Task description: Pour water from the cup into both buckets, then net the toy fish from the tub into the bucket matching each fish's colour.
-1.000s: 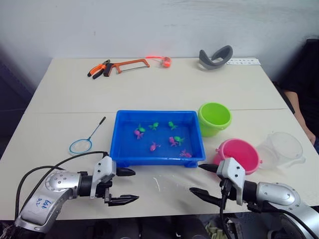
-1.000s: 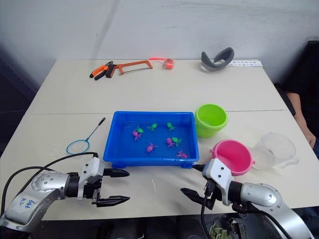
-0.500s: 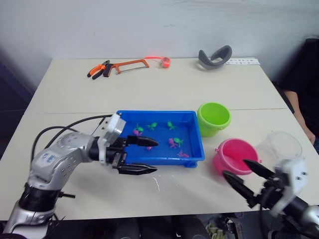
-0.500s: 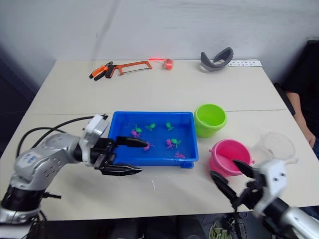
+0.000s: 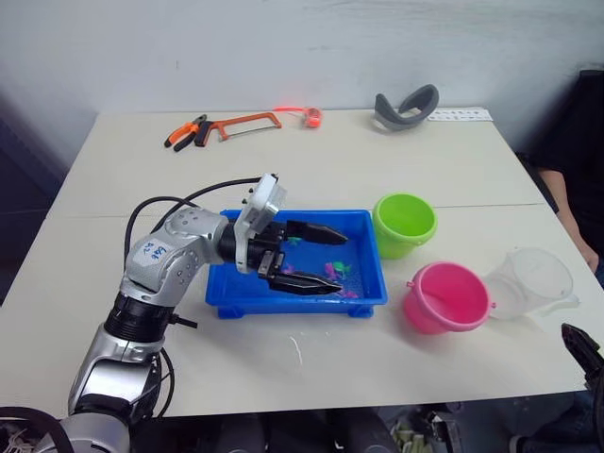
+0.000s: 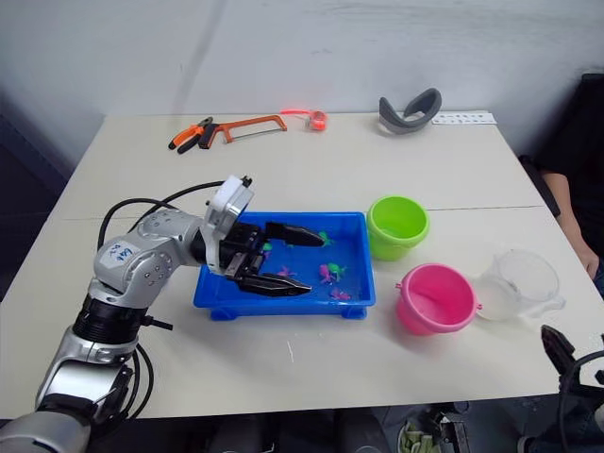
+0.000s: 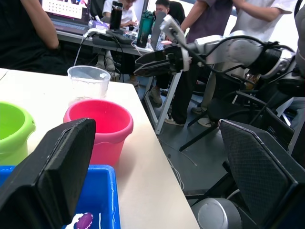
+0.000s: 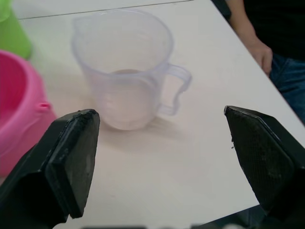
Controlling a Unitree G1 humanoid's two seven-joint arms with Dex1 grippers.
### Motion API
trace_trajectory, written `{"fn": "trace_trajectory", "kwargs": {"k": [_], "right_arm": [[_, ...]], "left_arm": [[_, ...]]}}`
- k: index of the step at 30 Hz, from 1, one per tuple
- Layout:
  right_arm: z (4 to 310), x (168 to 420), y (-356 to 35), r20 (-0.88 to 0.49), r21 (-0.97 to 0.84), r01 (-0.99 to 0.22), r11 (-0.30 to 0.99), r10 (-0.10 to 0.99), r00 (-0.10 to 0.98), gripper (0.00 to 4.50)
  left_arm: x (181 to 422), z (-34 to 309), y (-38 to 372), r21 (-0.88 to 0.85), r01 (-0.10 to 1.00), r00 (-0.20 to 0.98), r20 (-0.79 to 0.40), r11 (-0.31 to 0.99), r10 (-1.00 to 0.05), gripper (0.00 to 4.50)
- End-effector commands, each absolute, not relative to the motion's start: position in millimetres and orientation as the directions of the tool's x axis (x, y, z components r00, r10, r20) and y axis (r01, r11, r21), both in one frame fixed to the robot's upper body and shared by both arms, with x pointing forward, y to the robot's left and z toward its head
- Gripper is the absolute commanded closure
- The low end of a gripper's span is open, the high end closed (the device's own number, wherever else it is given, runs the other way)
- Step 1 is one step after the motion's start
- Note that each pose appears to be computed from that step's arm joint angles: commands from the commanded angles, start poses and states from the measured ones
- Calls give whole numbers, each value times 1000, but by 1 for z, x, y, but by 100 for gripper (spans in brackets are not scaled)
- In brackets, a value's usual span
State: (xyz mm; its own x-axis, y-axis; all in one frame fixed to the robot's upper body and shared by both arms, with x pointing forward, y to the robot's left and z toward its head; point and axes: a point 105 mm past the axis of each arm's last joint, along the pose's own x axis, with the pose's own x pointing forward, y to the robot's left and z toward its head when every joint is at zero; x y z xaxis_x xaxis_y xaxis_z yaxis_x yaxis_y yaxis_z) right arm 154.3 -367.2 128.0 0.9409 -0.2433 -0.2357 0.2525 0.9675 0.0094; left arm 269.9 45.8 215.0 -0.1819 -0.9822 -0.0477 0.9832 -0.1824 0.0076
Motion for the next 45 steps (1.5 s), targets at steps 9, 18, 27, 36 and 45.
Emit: {"fn": "trace_trajectory", "kwargs": {"k": [9, 18, 27, 36, 45], "right_arm": [[103, 182, -394, -258, 22, 272, 962, -257, 931, 0], [105, 195, -387, -223, 95, 252, 963, -226, 948, 0], [110, 201, -394, -195, 72, 294, 953, -276, 941, 0], [107, 208, -399, -177, 73, 324, 943, -308, 935, 0], [104, 218, -406, -157, 82, 352, 932, -337, 928, 26]], "left_arm": [[253, 237, 34, 74, 979, -185, -44, -188, -982, 2], [249, 238, 36, 72, 983, -167, -61, -171, -984, 2], [249, 240, 35, 82, 983, -161, -54, -166, -985, 2], [248, 241, 33, 91, 982, -160, -48, -163, -986, 2], [249, 241, 34, 100, 983, -150, -44, -154, -988, 0]]}}
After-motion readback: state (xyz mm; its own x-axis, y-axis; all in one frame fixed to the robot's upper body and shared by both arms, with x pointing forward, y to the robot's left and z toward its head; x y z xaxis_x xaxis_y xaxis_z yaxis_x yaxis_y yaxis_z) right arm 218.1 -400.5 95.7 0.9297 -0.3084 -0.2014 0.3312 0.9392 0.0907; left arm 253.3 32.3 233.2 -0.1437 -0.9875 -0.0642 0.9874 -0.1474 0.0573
